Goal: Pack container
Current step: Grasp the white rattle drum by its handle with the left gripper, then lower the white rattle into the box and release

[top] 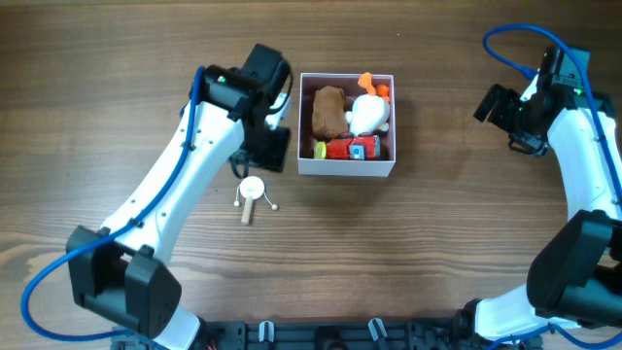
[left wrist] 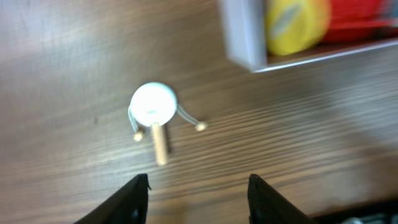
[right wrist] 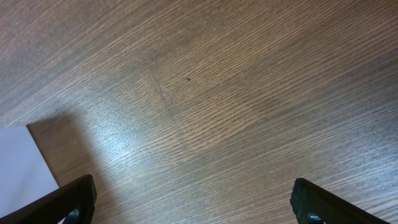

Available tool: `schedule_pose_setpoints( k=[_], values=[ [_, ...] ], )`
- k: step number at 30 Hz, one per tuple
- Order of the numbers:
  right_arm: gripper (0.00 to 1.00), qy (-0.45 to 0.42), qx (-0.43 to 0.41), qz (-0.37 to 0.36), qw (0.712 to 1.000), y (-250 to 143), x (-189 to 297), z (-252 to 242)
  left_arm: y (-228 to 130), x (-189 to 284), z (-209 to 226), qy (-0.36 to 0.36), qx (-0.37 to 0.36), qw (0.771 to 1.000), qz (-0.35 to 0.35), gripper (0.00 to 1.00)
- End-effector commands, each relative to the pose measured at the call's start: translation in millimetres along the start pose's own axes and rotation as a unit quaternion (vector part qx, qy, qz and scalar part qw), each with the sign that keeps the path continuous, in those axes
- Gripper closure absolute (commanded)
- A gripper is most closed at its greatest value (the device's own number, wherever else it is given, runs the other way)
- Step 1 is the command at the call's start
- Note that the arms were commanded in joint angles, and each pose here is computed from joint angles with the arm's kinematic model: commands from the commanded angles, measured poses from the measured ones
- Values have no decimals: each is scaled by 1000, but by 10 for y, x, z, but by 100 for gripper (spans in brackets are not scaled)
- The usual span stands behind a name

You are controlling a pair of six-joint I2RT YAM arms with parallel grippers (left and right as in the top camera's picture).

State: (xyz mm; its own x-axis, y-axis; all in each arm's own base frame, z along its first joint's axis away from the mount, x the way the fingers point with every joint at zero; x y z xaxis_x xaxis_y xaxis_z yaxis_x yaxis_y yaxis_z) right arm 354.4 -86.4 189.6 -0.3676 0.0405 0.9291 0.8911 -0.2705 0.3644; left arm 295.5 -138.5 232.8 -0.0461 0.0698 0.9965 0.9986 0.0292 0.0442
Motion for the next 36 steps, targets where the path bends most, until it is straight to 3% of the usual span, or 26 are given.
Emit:
schedule_pose_setpoints(
  k=[1, 6, 17, 26, 32, 36],
  values=[
    [0, 4, -9, 2, 1000, -3, -21, -10, -94, -501, 276, 20, 69, 996, 53, 45],
    [0, 4, -9, 2, 1000, -3, -21, -10, -301, -956, 461, -10, 101, 990, 102, 58],
    [0, 4, -9, 2, 1000, -3, -21, -10, -501, -1323, 571, -8, 106, 988, 110, 64],
    [0, 4, -9, 2, 1000, -3, -21, -10, -558, -1577, 606, -23, 102, 992, 77, 65],
    [0, 4, -9, 2, 1000, -3, -21, -10, -563, -1581, 608, -23, 102, 992, 77, 89],
    [0, 4, -9, 2, 1000, -3, -21, -10, -508, -1444, 582, -19, 103, 991, 87, 94]
  ],
)
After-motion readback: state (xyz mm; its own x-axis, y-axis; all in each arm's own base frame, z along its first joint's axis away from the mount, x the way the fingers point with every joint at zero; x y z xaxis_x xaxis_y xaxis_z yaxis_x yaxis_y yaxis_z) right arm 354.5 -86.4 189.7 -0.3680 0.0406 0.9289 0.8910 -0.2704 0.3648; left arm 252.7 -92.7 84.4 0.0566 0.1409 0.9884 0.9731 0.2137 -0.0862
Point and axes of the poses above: each gripper's point midway between its finger pads, its own x axis back along the fingers, its own z axis along the line the jaws close on, y = z × x, the point moved 9 cm from there along x, back along the fingers, and after that the axes turned 15 degrees about x, right-handed, at the moved point
